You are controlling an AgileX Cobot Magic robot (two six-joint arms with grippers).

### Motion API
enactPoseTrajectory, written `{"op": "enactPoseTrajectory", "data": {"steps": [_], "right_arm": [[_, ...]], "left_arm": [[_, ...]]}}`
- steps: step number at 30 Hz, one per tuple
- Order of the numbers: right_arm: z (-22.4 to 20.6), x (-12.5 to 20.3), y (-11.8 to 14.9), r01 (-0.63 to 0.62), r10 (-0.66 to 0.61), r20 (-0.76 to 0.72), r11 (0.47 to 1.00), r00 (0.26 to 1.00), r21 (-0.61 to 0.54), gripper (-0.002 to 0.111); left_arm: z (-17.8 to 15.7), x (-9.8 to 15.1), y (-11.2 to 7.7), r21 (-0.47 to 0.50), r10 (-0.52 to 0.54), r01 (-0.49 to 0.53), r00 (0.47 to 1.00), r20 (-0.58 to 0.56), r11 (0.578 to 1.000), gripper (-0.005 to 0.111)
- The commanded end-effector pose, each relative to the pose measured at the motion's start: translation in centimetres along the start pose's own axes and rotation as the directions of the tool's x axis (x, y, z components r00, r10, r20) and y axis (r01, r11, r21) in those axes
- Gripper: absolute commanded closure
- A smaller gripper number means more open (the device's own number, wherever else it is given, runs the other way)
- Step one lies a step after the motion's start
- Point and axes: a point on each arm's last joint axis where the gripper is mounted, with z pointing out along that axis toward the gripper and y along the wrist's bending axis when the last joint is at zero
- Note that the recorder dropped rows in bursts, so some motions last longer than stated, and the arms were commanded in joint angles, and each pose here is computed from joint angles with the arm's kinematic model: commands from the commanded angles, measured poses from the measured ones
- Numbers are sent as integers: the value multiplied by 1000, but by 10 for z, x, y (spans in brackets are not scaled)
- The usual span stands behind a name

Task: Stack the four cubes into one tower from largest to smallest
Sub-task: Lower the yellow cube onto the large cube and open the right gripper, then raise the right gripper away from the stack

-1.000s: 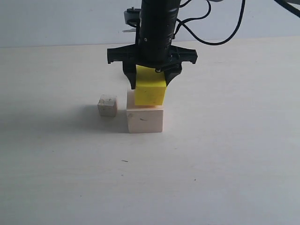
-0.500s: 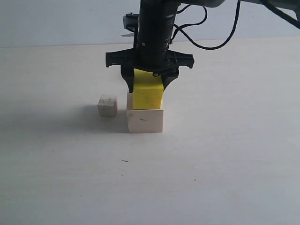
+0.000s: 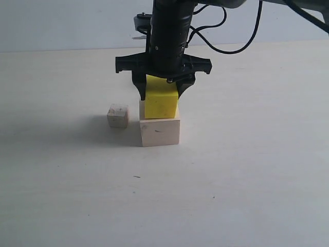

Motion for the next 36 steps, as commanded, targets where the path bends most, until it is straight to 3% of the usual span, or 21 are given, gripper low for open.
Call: {"op": "enactPoseTrajectory", "data": {"steps": [1,7,11,24,33,36], "right_arm": [[-1,-3,1,13,-13,19,1000,1000,-8,89],[-1,-3,1,12,-12,18,1000,1000,-9,51],[-1,-2,1,28,-28,17,1000,999,-12,37],[-41,2,2,38,-32,88,997,996,-66,35],[-107,10,-17,78,-83,254,996,964,30,35],[-132,12,-26,94,-117,336,992,934,86,41]], "left_arm": [[0,0,0,4,10,-10,1000,12,1000,107],[0,0,0,4,10,-10,1000,12,1000,107],[0,0,0,4,10,-10,1000,12,1000,107],[0,0,0,4,10,-10,1000,12,1000,107],[0,0,0,4,10,-10,1000,12,1000,107],[0,0,0,4,10,-10,1000,12,1000,107]]}}
